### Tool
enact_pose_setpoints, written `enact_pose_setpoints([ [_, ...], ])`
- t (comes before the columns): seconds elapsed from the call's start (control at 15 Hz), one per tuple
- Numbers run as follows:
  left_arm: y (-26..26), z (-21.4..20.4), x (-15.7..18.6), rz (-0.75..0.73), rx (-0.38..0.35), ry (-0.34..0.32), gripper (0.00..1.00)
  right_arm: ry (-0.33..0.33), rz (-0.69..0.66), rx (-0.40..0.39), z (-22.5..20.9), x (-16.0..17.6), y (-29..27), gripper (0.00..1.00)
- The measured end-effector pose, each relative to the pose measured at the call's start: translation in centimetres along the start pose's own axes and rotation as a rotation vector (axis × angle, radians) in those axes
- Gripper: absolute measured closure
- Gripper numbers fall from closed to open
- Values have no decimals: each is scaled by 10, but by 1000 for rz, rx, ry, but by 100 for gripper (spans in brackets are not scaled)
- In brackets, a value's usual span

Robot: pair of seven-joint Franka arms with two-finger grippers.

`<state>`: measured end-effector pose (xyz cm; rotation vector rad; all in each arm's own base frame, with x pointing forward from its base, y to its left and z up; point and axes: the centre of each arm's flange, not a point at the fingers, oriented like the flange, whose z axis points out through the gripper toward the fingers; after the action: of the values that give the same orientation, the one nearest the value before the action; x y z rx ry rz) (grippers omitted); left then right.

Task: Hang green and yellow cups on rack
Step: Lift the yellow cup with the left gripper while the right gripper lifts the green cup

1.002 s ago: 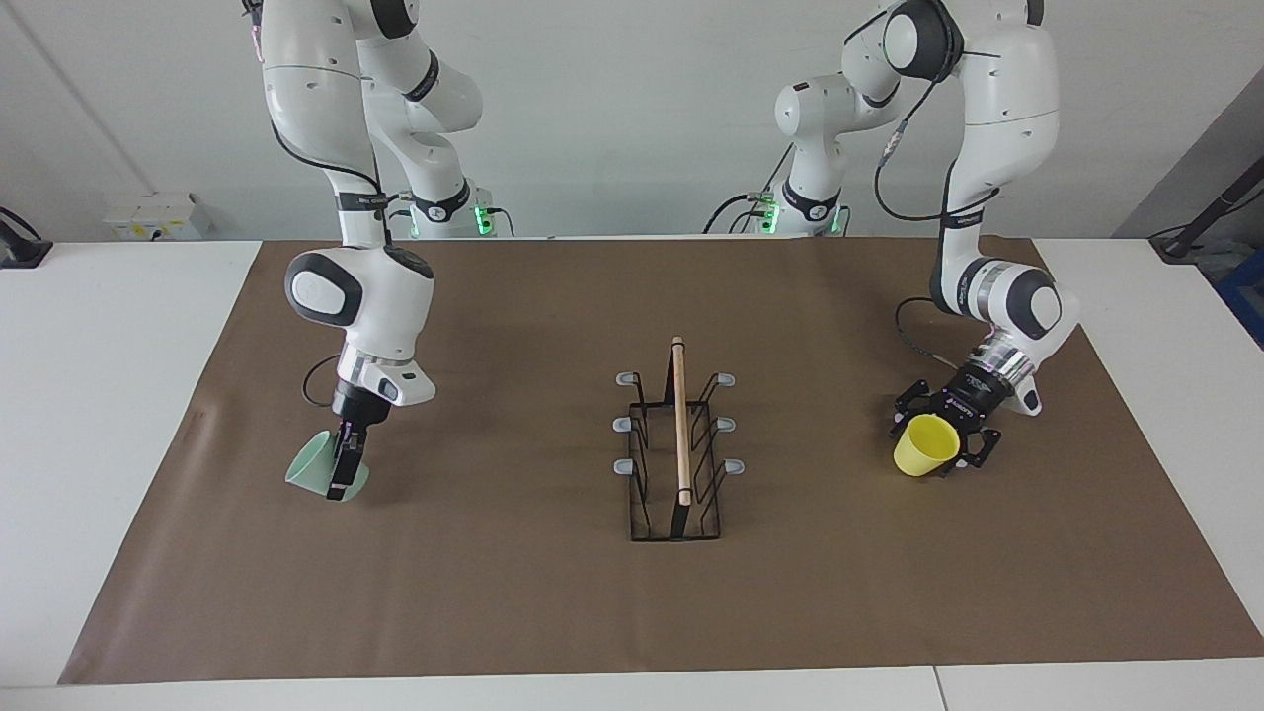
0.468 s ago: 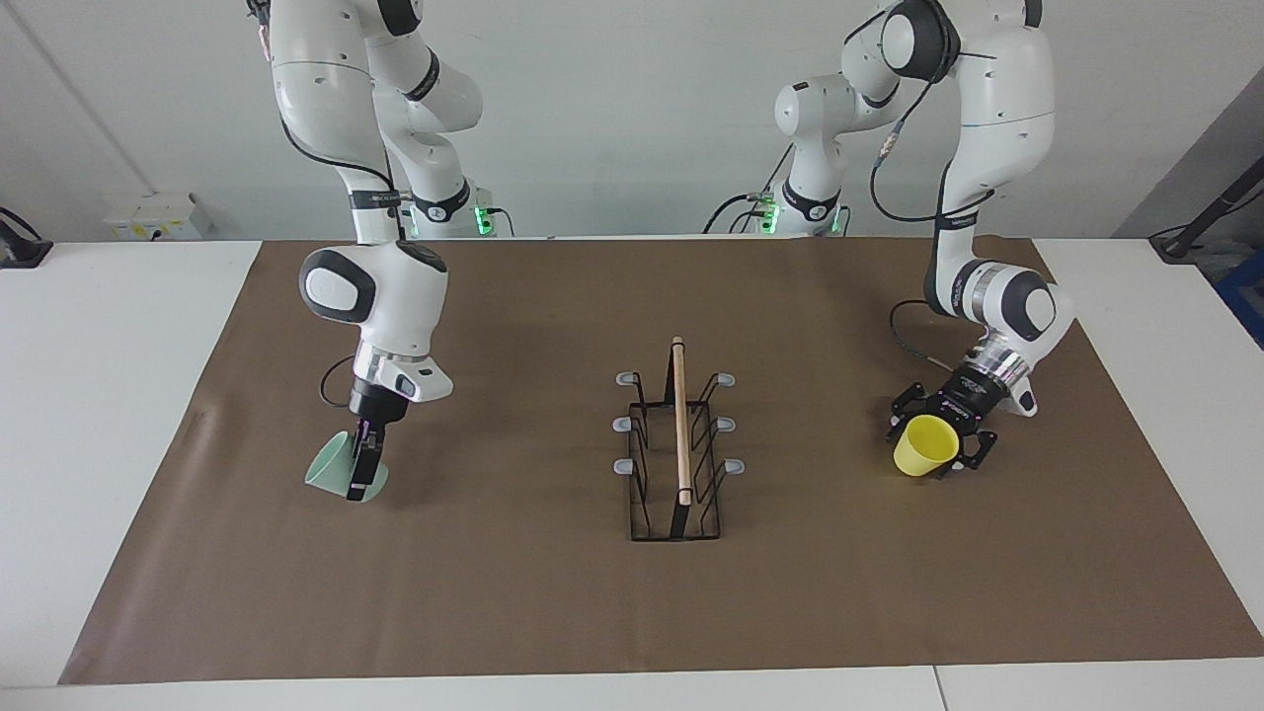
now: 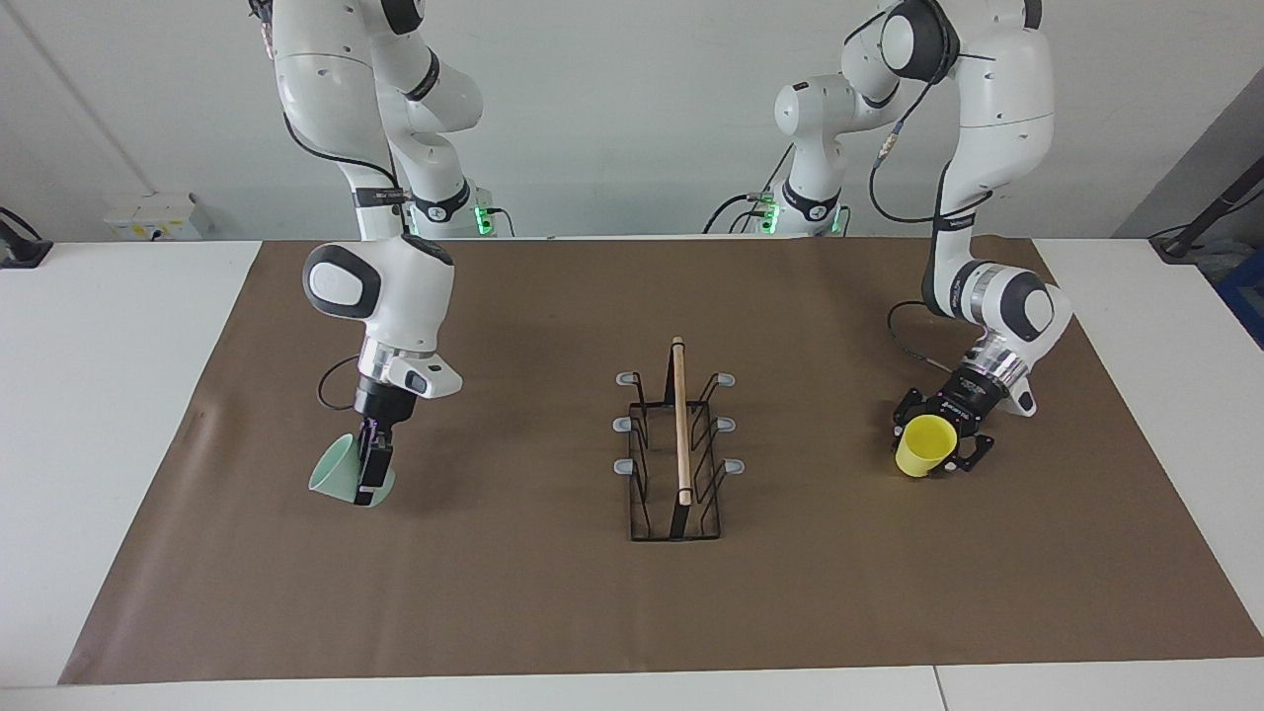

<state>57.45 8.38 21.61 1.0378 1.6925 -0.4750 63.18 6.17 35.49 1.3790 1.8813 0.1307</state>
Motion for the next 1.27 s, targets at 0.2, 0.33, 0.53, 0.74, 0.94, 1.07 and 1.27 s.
enact_pose_setpoints([
  [0.2, 5, -1, -4, 48, 11, 9, 33, 14, 9, 76, -11, -16, 29, 33],
  [0.33, 19, -3, -16, 124, 52, 30, 33, 37, 34, 130, -25, -20, 50, 33],
  [0.53, 41, -7, -35, 236, 112, 68, 33, 59, 74, 179, -43, -18, 70, 33],
  [0.74, 59, -10, -59, 375, 230, 136, 33, 108, 160, 232, -58, -16, 82, 33],
  [0.94, 79, -13, -92, 516, 362, 228, 33, 162, 245, 264, -70, -19, 92, 33],
  [1.07, 91, -16, -115, 621, 468, 296, 33, 207, 300, 296, -74, -18, 94, 33],
  [1.27, 106, -19, -149, 771, 583, 410, 33, 299, 408, 361, -77, -16, 93, 33],
])
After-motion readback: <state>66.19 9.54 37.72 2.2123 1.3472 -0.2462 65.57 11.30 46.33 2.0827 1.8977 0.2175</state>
